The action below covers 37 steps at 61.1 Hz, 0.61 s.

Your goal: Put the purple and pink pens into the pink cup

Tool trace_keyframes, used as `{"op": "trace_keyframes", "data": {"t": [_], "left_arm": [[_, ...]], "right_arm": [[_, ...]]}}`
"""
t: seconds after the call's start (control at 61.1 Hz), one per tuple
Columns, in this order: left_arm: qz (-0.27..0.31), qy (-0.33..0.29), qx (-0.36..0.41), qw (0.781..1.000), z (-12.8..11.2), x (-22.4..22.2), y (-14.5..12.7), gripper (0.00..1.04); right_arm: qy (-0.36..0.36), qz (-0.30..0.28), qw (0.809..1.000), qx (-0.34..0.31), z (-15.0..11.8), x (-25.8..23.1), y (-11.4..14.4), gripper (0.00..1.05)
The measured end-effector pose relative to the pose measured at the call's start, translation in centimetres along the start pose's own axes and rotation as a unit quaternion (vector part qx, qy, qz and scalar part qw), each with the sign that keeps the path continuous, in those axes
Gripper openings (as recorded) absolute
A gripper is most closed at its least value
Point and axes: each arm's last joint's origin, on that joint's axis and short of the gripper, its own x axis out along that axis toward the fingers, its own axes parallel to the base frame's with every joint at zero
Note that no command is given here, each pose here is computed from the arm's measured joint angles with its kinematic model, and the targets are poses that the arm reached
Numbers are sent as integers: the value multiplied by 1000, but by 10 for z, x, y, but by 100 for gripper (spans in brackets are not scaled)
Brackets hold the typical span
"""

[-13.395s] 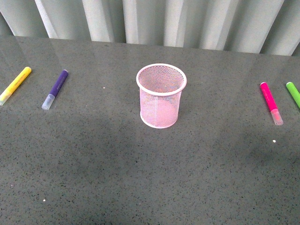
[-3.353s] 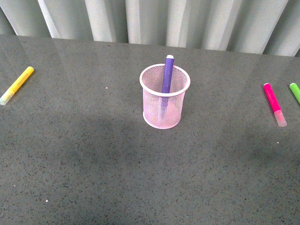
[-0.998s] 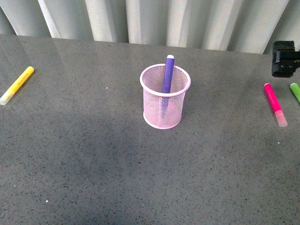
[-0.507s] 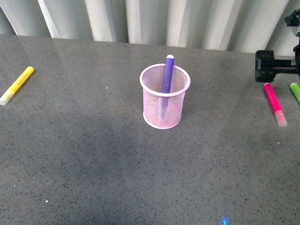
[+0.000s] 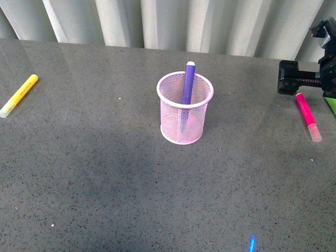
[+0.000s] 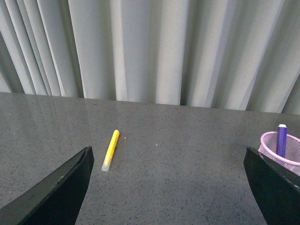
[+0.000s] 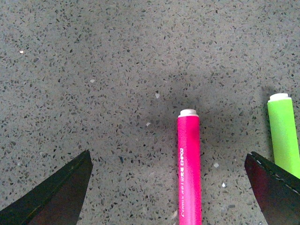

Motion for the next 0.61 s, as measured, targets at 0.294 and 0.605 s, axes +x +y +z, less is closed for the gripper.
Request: {"op": "trace_keyframes", "data": {"t": [0.294,0.605], "left_arm": [[0,0,0,1000,0,0,0,98],[0,0,0,1000,0,0,0,98]], "right_arm": [[13,-6,1000,1,-7,15,-4,98],[23,-9,1000,1,-13,26,-9,98]]}}
